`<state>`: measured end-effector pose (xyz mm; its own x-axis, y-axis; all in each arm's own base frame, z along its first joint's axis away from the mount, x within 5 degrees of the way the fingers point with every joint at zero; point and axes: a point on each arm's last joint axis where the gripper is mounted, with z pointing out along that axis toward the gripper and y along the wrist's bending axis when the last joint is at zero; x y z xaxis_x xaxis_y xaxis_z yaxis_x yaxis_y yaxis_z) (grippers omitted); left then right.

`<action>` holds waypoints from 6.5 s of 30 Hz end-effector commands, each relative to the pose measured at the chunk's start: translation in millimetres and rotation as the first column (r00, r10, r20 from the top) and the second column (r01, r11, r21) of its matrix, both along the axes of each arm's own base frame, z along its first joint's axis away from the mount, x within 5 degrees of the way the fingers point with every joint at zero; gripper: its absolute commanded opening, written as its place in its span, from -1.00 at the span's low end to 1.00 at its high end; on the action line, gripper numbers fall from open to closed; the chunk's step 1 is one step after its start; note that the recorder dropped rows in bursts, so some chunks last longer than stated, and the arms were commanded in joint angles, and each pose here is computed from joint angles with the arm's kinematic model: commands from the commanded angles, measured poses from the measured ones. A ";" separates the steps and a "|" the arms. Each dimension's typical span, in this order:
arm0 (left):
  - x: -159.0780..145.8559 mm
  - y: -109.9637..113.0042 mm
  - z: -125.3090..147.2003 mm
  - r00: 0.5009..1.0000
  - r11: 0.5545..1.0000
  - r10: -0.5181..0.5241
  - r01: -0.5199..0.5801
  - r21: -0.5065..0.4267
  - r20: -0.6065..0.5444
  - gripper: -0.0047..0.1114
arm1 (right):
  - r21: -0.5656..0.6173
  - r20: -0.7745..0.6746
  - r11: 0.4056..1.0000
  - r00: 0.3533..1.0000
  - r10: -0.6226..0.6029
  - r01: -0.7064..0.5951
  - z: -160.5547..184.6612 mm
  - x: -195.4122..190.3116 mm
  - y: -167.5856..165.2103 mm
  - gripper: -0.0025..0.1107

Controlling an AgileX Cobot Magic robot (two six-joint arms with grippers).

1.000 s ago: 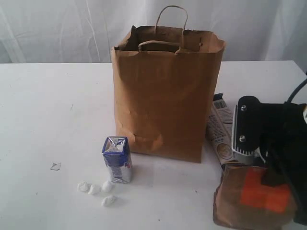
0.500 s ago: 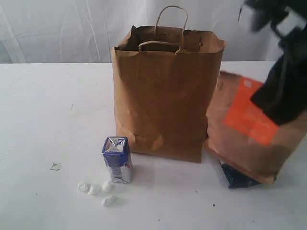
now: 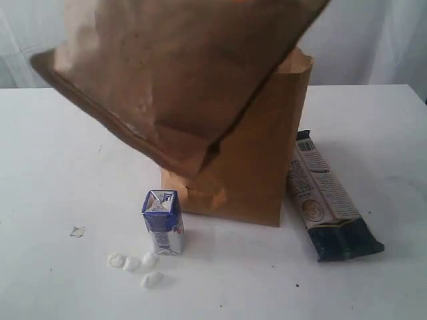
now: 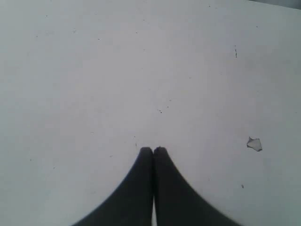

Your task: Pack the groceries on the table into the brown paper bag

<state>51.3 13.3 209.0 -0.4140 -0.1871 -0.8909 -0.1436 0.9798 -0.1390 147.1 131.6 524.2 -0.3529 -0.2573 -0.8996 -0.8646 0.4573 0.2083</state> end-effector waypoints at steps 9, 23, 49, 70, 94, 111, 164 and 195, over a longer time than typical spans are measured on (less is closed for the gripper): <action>0.3 0.4 -1.8 1.000 1.000 0.002 -0.002 0.009 -0.006 -0.92 | 0.326 0.243 0.935 0.943 -0.226 0.140 10.9 117.5 43.6 -0.96; 0.3 0.4 -1.8 1.000 1.000 0.002 -0.002 0.009 -0.006 -0.92 | -0.150 0.262 0.988 0.962 0.073 -0.034 -25.9 105.7 44.2 -0.96; 0.3 0.4 -1.8 1.000 1.000 0.002 -0.002 0.009 -0.006 -0.92 | -0.982 -0.076 0.175 0.996 -0.044 -0.067 -274.0 92.0 -19.0 -0.96; 0.3 0.4 -1.8 1.000 1.000 0.002 -0.002 0.009 -0.006 -0.92 | -0.914 -0.178 0.156 0.714 0.677 -0.375 -313.9 -27.8 72.1 -0.96; 0.3 0.4 -1.8 1.000 1.000 0.002 -0.002 0.009 -0.006 -0.92 | -0.951 0.179 0.309 0.763 0.621 -0.029 -314.3 -80.4 58.7 -0.92; 0.3 0.4 -1.8 1.000 1.000 0.002 -0.002 0.009 -0.006 -0.92 | -0.918 0.029 0.354 0.859 0.511 -0.179 -320.7 -94.6 57.5 0.78; 0.3 0.4 -1.8 1.000 1.000 0.002 -0.002 0.009 -0.006 -0.92 | -0.665 0.132 0.686 0.951 -0.280 0.295 -311.7 -75.2 43.2 -0.96; 0.3 0.4 -1.8 1.000 1.000 0.002 -0.002 0.009 -0.006 -0.92 | 0.189 -0.159 0.844 0.864 -0.477 0.501 -125.7 -79.7 -63.1 -0.96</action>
<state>51.3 13.3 209.0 -0.4140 -0.1871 -0.8909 -0.1436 0.9798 -0.1390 65.0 70.1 367.3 -0.5621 0.0951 -0.8216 -0.4644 0.7857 0.4086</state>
